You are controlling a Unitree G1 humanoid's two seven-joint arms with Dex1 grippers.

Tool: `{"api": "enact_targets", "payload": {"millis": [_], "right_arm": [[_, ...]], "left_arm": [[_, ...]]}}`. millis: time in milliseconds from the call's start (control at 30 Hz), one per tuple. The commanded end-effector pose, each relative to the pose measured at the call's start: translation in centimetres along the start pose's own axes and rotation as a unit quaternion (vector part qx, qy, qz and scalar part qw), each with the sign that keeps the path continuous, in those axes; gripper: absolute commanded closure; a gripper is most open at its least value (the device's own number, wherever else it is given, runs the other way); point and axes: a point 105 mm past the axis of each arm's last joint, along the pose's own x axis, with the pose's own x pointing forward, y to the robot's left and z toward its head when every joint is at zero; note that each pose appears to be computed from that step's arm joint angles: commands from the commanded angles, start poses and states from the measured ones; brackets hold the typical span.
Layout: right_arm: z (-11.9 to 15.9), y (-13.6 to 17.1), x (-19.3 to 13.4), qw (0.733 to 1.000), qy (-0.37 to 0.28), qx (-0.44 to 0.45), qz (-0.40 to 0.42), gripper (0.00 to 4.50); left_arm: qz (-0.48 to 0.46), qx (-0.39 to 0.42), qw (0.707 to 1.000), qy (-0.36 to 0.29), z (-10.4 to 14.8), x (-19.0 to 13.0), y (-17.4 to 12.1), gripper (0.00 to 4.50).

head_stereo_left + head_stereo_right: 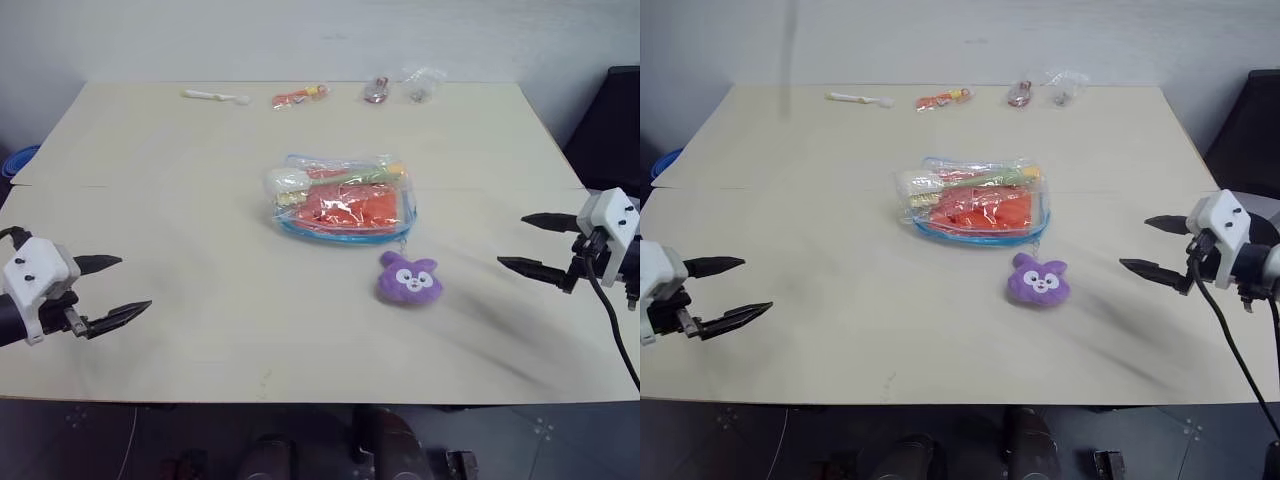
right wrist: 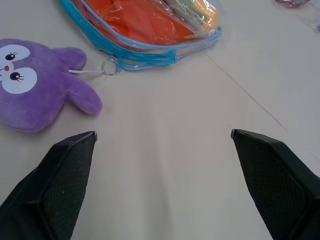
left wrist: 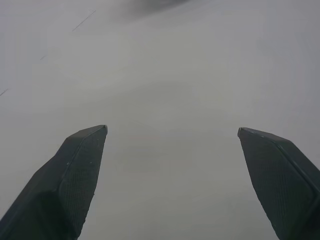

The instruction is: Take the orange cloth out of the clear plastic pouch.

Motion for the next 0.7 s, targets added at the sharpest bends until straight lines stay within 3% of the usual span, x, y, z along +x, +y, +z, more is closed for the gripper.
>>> {"api": "enact_targets", "payload": {"millis": [33, 700], "right_arm": [[1.19, -0.75, -0.57, 1.000, -0.018, -0.018, -0.018, 0.00], [1.16, -0.48, -0.85, 0.999, -0.030, 0.003, -0.015, 0.00]], "left_arm": [[0.011, 0.019, 1.000, 0.003, 0.38, -0.32, 0.57, 0.04], [0.016, -0.007, 1.000, -0.005, 0.02, -0.23, 0.79, 0.04]]}}
